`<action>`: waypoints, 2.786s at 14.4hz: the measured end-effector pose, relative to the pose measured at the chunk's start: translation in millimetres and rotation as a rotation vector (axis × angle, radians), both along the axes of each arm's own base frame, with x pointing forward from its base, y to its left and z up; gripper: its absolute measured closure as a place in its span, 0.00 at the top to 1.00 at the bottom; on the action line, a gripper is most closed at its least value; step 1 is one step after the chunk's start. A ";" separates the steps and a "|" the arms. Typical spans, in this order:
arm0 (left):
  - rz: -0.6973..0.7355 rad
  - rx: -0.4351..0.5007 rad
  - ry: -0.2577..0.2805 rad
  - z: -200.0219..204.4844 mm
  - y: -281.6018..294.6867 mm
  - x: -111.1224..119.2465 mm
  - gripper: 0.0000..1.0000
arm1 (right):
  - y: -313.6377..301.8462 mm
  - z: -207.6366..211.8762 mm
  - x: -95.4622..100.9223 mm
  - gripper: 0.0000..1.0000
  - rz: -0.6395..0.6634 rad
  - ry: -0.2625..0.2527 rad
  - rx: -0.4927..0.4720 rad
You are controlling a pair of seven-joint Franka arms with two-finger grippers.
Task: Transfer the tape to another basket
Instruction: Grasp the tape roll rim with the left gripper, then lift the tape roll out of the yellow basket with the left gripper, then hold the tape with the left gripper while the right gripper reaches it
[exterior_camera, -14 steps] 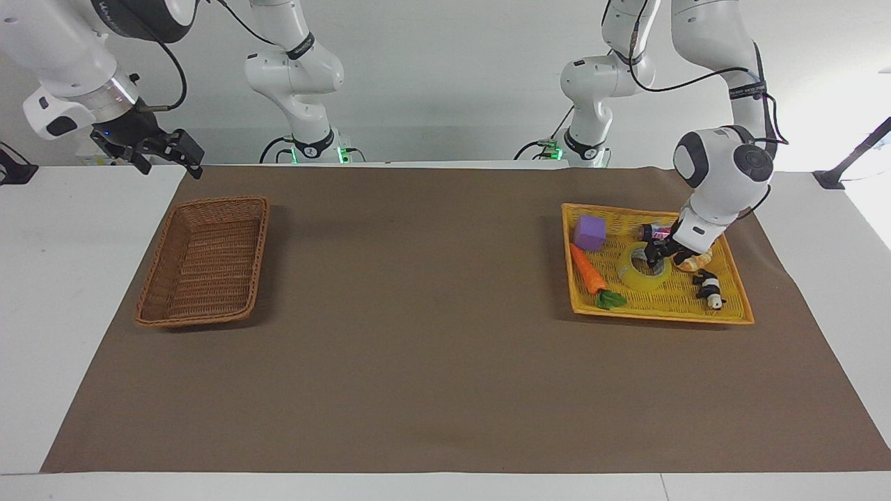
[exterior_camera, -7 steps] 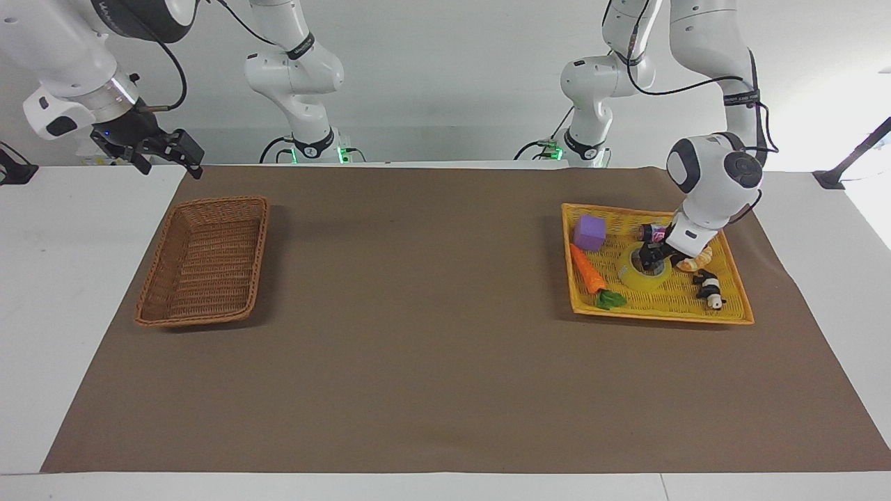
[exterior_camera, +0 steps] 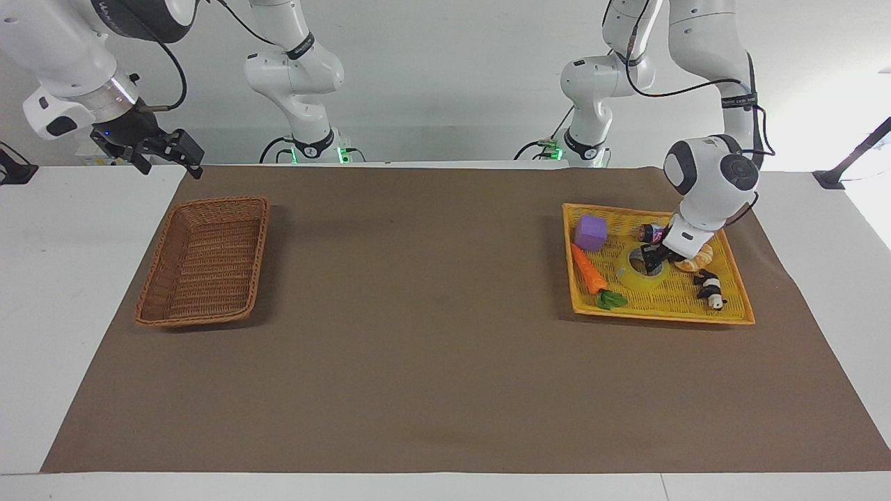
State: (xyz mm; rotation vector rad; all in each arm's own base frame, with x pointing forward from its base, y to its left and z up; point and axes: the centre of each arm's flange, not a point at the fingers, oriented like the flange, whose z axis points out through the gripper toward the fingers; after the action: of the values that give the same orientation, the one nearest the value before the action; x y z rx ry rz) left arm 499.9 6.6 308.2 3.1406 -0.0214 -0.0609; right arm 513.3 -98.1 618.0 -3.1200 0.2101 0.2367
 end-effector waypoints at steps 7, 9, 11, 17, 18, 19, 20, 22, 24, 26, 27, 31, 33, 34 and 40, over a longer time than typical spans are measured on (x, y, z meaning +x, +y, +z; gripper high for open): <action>0.044 -0.076 0.030 69.6 -8.4 49.3 0.22 | 0.0 0.0 0.0 1.00 0.000 0.000 0.000; 0.079 -0.215 0.046 115.0 -41.2 64.0 0.22 | 0.0 0.0 0.0 1.00 0.000 0.000 0.000; 0.085 -0.259 0.062 132.5 -96.6 63.6 0.22 | 0.0 0.0 0.0 1.00 0.000 0.000 0.000; 0.112 -0.320 0.022 227.5 -268.4 35.0 0.22 | -1.1 0.1 -0.1 1.00 -0.002 -0.001 0.000; 0.100 -0.340 0.016 242.6 -281.8 29.4 0.22 | -5.2 0.3 -0.6 1.00 -0.010 -0.004 -0.001; 0.090 -0.347 0.014 248.2 -288.3 25.2 0.22 | -10.3 0.4 -1.5 1.00 -0.007 -0.005 0.001; 0.086 -0.347 0.018 247.4 -290.4 23.4 0.22 | -13.0 0.4 -2.1 1.00 0.035 -0.009 0.019; 0.091 -0.342 0.028 241.4 -287.3 24.2 0.22 | -8.8 1.4 -0.9 1.00 0.120 -0.051 0.163; 0.095 -0.338 0.032 236.9 -280.3 27.0 0.22 | -6.4 6.5 0.9 1.00 0.119 -0.124 0.357; 0.096 -0.337 0.031 235.5 -274.9 29.4 0.22 | 5.8 9.6 9.1 1.00 0.114 -0.201 0.489; 0.095 -0.338 0.030 235.6 -274.7 29.6 0.22 | 21.1 5.6 15.2 1.00 0.111 -0.230 0.571; 0.094 -0.340 0.030 235.7 -275.8 29.1 0.22 | 105.5 -48.5 34.2 1.00 0.054 -0.241 0.909; 0.093 -0.340 0.030 235.7 -275.9 29.1 0.22 | 161.1 -81.1 43.7 1.00 -0.017 -0.271 1.012; 0.093 -0.340 0.030 235.7 -275.9 29.1 0.22 | 193.8 -93.7 47.0 1.00 -0.047 -0.283 1.051; 0.085 -0.341 0.032 235.7 -280.4 26.7 0.22 | 365.4 -137.7 35.1 1.00 -0.246 -0.259 1.160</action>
State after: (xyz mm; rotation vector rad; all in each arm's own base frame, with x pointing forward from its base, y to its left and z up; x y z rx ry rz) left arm 526.6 -273.9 543.9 2.7958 0.0918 -0.0966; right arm 548.4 267.3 480.2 -1.9248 0.3023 -0.0534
